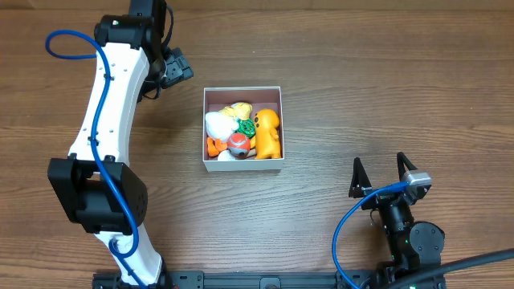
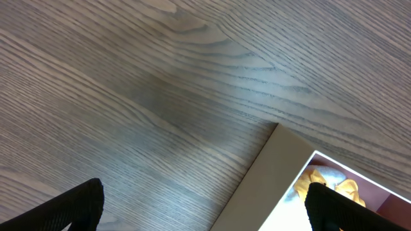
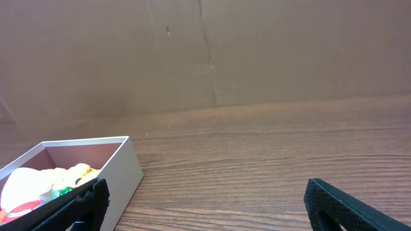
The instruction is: Pack container
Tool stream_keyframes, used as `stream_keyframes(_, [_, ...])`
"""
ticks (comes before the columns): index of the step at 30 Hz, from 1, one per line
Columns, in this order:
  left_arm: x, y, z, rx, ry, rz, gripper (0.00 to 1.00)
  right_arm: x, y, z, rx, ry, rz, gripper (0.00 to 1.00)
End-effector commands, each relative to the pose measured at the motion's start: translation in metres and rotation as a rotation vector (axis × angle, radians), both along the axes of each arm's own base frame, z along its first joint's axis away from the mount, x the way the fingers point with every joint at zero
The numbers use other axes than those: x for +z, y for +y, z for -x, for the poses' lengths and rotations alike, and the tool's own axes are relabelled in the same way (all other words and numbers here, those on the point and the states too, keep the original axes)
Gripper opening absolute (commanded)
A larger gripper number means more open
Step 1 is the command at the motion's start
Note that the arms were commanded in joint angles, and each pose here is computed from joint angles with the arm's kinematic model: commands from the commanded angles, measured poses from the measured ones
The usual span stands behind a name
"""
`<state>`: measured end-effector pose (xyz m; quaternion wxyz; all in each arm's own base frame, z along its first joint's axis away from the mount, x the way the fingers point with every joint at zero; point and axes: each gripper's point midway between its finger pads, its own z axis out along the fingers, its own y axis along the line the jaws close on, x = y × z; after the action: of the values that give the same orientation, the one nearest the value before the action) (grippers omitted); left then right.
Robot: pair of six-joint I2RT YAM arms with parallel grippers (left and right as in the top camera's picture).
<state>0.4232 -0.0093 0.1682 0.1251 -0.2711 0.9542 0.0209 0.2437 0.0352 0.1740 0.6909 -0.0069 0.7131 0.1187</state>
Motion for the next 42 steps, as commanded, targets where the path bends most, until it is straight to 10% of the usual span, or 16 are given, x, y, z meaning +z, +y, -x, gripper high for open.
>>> stream_keyframes(1, [0.013, 0.000, -0.001, 0.018, -0.037, 0.009, 1.00, -0.002, 0.000, 0.000, 0.002, -0.005, 0.006, 1.00])
stream_keyframes(11, [0.084, -0.041, 0.021, -0.086, -0.217, 0.028, 1.00, -0.002, 0.000, 0.000, 0.002, -0.005, 0.006, 1.00])
stream_keyframes(21, [0.269, -0.112, 0.180, -0.428, -0.750, 0.246, 1.00, -0.002, 0.000, 0.000, 0.002, -0.005, 0.006, 1.00])
stream_keyframes(32, [0.337, 0.019, 0.291, -0.110, -1.156, 0.096, 1.00, -0.002, 0.000, 0.000, 0.002, -0.005, 0.006, 1.00])
stream_keyframes(42, [0.284, 0.073, 0.364, 0.159, -1.164, -0.101, 1.00, -0.002, 0.000, 0.000, 0.002, -0.005, 0.006, 1.00])
